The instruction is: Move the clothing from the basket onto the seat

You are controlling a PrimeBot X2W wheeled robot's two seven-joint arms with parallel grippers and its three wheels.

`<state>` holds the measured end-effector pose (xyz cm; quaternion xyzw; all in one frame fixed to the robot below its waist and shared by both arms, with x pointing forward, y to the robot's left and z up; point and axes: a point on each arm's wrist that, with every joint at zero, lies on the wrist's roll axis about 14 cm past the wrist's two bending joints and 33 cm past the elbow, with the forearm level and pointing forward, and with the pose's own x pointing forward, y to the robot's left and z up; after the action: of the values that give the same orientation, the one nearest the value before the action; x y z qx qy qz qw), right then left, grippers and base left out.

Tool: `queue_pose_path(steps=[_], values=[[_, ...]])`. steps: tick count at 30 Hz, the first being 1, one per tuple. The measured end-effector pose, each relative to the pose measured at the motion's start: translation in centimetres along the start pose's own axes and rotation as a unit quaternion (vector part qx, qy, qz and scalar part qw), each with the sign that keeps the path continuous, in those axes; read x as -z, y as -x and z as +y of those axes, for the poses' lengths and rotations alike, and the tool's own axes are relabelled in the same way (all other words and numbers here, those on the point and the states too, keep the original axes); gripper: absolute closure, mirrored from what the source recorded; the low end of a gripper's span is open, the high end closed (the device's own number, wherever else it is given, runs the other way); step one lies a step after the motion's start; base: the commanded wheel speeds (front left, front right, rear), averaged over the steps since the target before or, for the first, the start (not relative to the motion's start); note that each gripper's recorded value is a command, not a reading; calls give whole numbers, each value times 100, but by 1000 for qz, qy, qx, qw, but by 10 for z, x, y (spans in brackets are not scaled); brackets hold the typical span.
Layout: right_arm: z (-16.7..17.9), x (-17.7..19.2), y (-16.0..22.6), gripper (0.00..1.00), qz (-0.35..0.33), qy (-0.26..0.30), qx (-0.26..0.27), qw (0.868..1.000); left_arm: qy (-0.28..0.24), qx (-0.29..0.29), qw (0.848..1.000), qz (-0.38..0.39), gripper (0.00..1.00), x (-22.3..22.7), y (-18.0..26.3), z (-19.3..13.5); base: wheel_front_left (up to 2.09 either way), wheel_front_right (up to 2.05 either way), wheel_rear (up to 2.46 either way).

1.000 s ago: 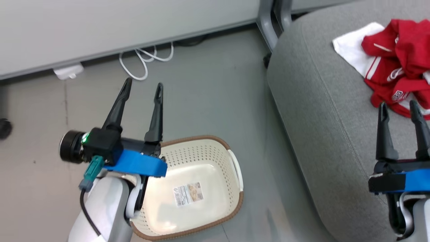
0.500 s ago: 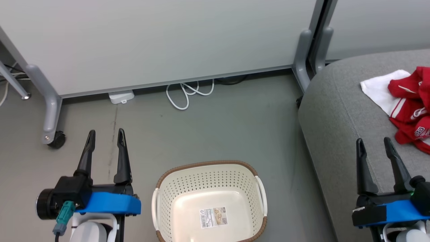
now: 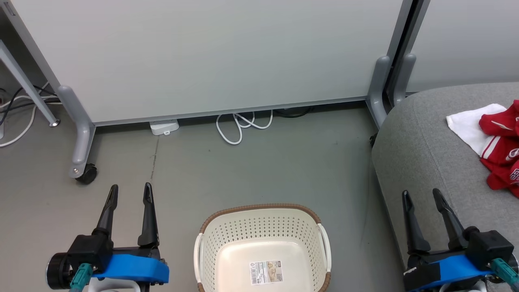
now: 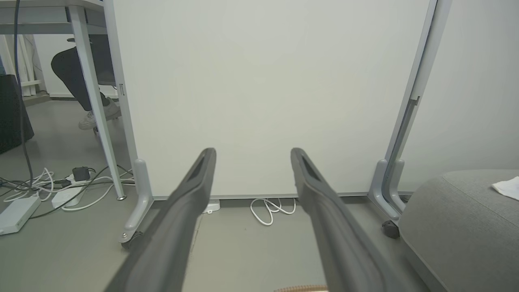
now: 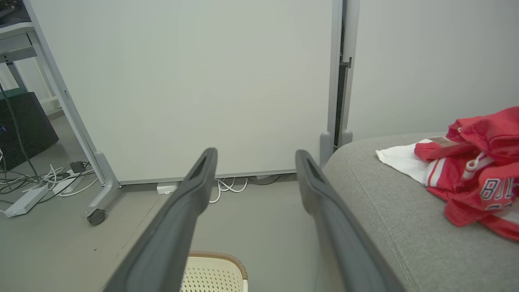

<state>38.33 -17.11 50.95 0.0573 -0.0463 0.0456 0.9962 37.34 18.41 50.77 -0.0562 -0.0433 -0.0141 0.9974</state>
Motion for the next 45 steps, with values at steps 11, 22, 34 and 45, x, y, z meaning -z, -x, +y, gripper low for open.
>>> queue_pose_path(steps=[11,22,34,45], values=[[8,6,0,0,9,-4,-10,1000,9,1,1000,10,0,6,3,-2,0,0,0],[1,31,11,100,54,-45,11,997,50,-22,996,72,100,41,21,5,0,0,0],[-9,33,12,100,62,-150,45,986,157,-54,983,78,100,42,20,14,0,0,0],[-15,33,11,100,62,-236,66,968,242,-70,965,75,100,40,16,18,0,0,0]])
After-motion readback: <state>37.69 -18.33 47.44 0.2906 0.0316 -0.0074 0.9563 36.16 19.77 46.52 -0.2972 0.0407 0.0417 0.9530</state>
